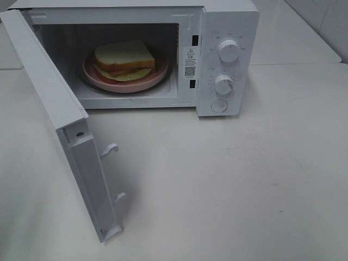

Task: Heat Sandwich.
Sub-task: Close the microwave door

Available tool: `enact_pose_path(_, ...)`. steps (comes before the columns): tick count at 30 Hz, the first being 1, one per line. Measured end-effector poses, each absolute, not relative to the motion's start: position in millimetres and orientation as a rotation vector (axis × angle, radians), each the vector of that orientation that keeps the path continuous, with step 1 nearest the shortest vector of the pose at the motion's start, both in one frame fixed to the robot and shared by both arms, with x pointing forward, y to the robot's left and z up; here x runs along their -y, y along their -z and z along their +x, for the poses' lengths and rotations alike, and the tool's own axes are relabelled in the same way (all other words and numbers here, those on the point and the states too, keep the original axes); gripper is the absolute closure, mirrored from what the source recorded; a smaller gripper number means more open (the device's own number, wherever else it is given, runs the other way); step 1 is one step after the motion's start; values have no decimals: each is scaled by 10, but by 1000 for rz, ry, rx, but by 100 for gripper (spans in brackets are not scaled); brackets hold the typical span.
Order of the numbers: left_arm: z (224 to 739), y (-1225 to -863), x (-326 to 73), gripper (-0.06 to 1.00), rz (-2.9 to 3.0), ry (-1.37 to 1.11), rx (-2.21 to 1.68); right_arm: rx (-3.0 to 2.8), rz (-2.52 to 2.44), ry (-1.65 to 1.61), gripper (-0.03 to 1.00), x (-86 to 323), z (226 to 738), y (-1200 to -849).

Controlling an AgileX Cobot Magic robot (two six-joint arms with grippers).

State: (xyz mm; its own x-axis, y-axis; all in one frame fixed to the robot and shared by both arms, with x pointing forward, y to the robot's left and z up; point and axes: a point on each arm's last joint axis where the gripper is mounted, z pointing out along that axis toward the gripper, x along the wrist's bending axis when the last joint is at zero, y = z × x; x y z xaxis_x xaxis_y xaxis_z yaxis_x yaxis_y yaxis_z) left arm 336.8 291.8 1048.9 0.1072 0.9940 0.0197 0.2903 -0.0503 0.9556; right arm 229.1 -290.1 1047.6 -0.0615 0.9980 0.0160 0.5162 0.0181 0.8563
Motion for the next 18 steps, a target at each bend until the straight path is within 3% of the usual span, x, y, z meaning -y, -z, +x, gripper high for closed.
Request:
enact_pose_path(7,3495,-10392,-2902,24,1525,-981,-1343,-1651,1566,-949,32,2901,2291,-10476)
enact_pose_path(16,3618,-10281,-2840,42,1561,-953,-1314,-1651,1566,-949,32,2901,2291,-10476)
enact_pose_path(18,3683,-10269,-2835,52,1556,-961,-1313,-1650,1567,-949,32,2901,2291,-10476)
